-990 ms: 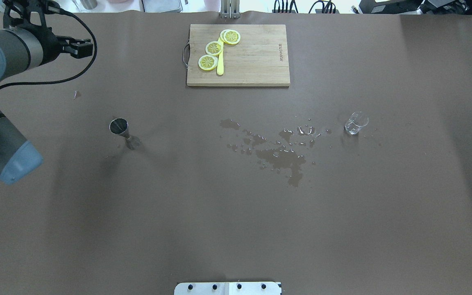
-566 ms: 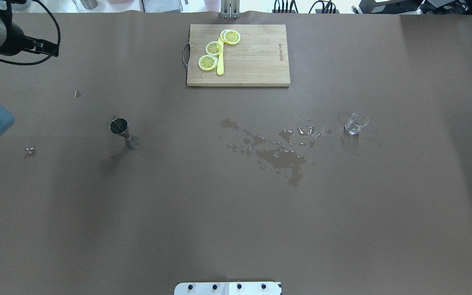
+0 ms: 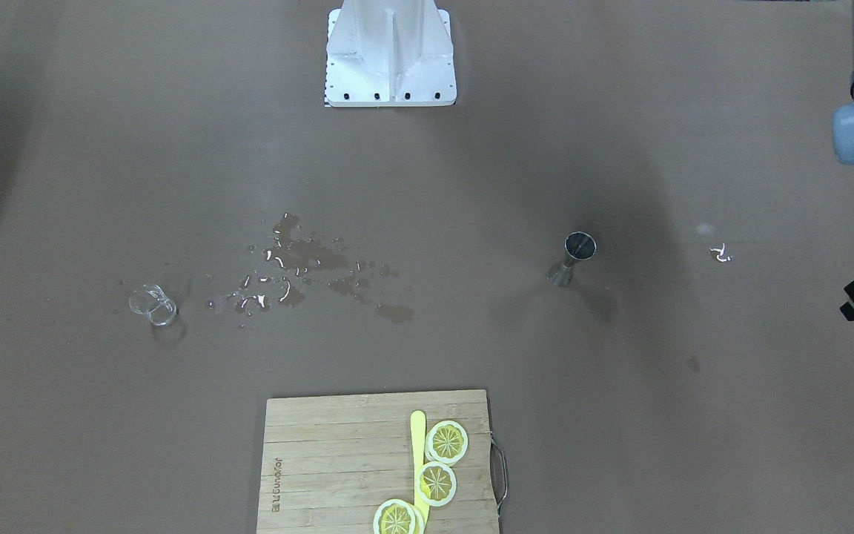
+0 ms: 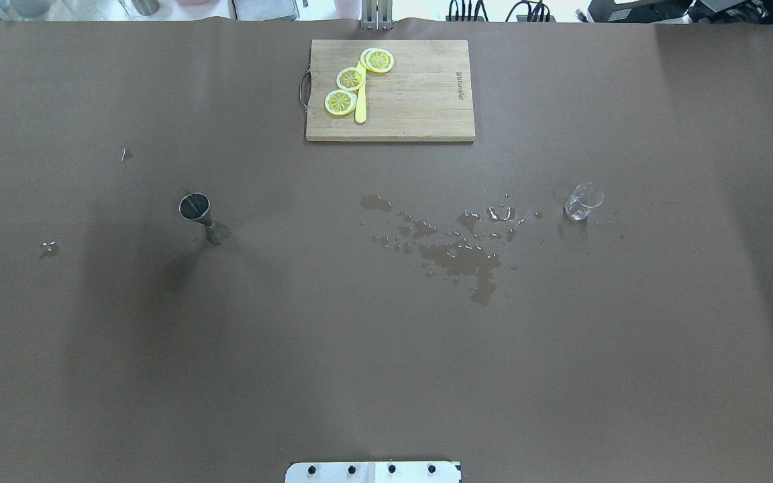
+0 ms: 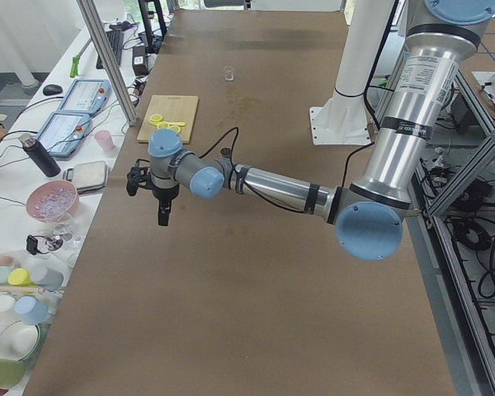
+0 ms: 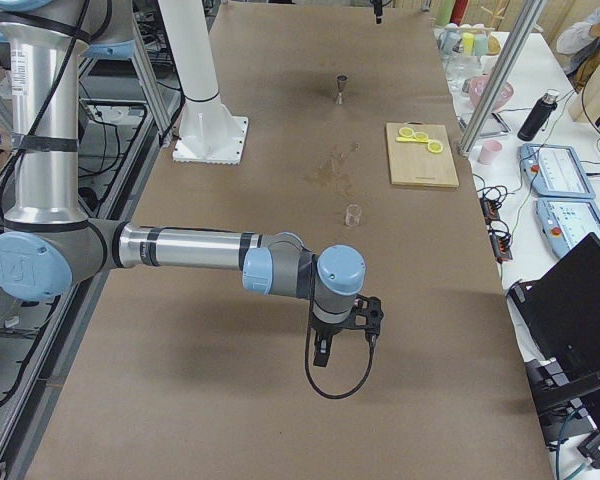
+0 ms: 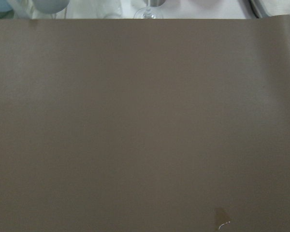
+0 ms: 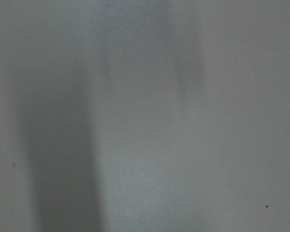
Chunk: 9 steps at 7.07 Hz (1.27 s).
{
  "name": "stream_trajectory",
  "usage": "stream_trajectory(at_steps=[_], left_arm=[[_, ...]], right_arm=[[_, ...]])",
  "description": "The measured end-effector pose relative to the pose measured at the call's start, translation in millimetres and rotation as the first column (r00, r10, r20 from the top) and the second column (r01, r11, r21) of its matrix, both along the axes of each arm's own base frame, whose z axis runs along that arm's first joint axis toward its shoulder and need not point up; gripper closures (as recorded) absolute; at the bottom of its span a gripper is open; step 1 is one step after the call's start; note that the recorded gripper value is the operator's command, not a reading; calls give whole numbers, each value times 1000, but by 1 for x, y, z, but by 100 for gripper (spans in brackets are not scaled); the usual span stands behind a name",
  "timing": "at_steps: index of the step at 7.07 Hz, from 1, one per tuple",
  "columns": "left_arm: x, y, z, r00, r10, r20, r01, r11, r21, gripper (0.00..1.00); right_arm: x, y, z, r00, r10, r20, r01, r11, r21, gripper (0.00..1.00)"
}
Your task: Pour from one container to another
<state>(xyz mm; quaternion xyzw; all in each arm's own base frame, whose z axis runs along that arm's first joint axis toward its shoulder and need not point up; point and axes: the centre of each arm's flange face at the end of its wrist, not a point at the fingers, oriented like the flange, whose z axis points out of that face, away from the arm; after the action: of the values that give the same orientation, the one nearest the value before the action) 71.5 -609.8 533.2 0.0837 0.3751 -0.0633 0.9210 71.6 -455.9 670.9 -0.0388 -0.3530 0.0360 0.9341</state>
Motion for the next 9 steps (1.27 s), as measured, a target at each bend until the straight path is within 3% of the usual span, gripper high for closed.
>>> stream_trajectory(at_steps=[3, 5, 9], left_arm=[[-65, 49, 63, 998, 62, -15, -62, 998, -10, 1], [-113, 78, 93, 992, 126, -18, -126, 991, 35, 1], [-158, 137, 115, 994, 91, -63, -91, 996, 13, 1]], right_arm=[[0, 0, 0, 1000, 0, 0, 0, 1000, 0, 0], [0, 0, 0, 1000, -1, 1, 1, 1000, 0, 0], [0, 0, 0, 1000, -1, 1, 1, 1000, 0, 0]])
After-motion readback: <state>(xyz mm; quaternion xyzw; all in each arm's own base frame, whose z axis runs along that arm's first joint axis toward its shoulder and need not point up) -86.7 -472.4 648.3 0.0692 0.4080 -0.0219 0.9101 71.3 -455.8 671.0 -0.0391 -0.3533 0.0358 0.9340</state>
